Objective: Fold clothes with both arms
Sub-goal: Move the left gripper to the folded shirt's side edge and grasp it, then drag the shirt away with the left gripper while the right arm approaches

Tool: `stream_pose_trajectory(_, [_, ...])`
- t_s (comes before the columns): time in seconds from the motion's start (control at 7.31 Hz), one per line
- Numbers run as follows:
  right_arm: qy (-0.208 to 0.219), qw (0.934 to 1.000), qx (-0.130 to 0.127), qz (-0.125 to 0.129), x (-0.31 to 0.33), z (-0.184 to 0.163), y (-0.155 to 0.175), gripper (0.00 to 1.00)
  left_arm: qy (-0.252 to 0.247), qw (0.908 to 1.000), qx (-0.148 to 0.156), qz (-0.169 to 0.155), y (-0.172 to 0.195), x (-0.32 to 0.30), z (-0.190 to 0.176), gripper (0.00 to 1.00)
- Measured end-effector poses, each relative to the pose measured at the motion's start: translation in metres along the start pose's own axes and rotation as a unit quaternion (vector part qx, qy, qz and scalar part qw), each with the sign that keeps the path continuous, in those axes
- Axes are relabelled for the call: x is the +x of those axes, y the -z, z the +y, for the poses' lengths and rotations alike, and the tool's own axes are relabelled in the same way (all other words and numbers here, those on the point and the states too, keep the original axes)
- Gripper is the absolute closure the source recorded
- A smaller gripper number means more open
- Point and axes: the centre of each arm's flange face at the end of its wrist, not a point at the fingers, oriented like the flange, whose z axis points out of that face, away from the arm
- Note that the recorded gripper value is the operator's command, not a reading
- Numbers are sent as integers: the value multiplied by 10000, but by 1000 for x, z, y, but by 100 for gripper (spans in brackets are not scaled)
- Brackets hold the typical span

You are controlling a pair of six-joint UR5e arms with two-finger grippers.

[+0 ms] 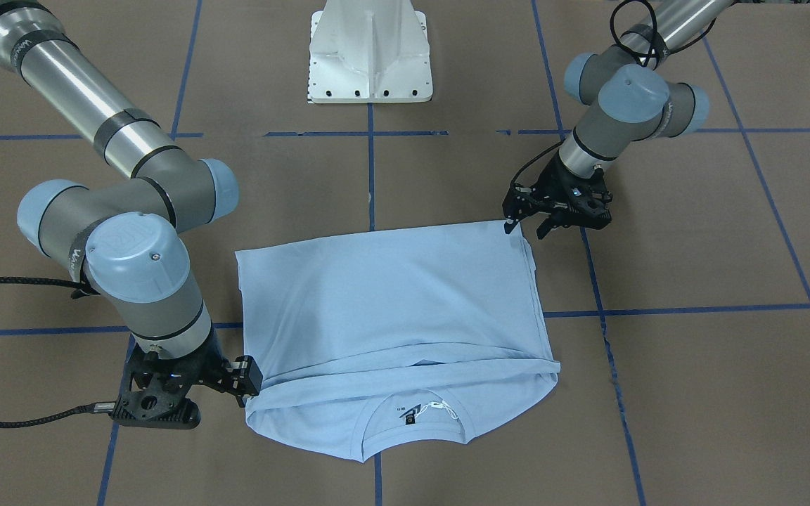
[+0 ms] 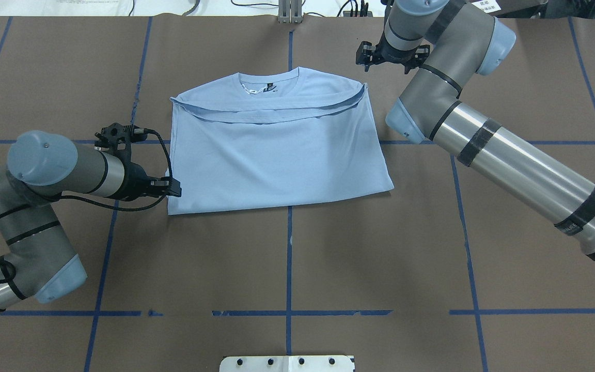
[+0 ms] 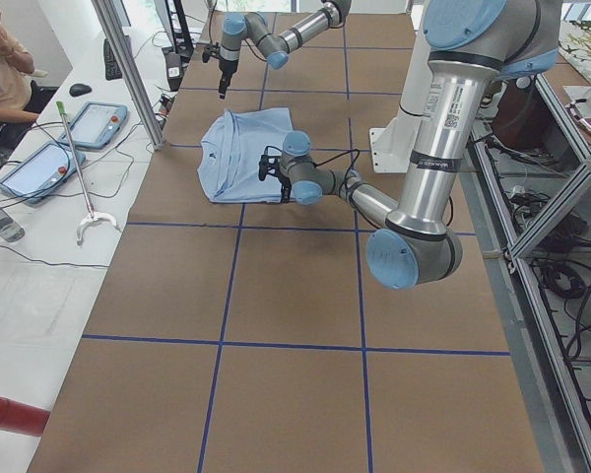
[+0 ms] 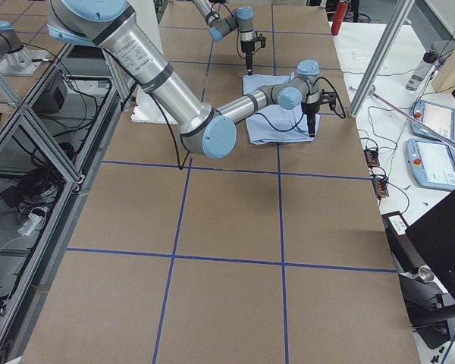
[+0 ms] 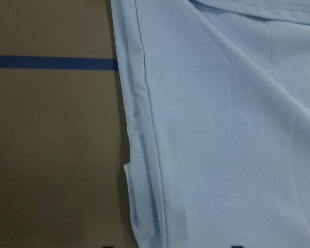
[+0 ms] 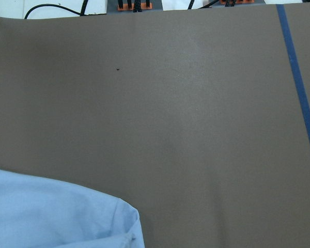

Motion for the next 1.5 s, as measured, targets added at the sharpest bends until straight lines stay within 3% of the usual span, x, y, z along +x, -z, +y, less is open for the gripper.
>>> stream_pose_trajectory(0.68, [-22, 10000, 15, -31, -2, 1, 2, 0, 238, 9997, -61, -25, -8, 3, 10, 47])
stream_pose_trajectory(0.82, [-23, 10000, 12, -28, -2, 1, 2, 0, 251, 9996, -114, -30, -12, 5, 16, 57])
stream_pose_trajectory(0.96, [-20, 10000, 9, -24, -1, 1, 2, 0, 263, 9995, -159, -32, -16, 7, 21, 86])
stream_pose_trajectory(1.09, [-15, 10000, 6, -20, 0, 2, 1, 0, 265, 9995, -183, -32, -18, 8, 24, 100])
stream_pose_trajectory(1.5, [-19, 10000, 3, -10, 1, 3, -1, 0, 231, 9996, -171, -23, -14, 7, 24, 100])
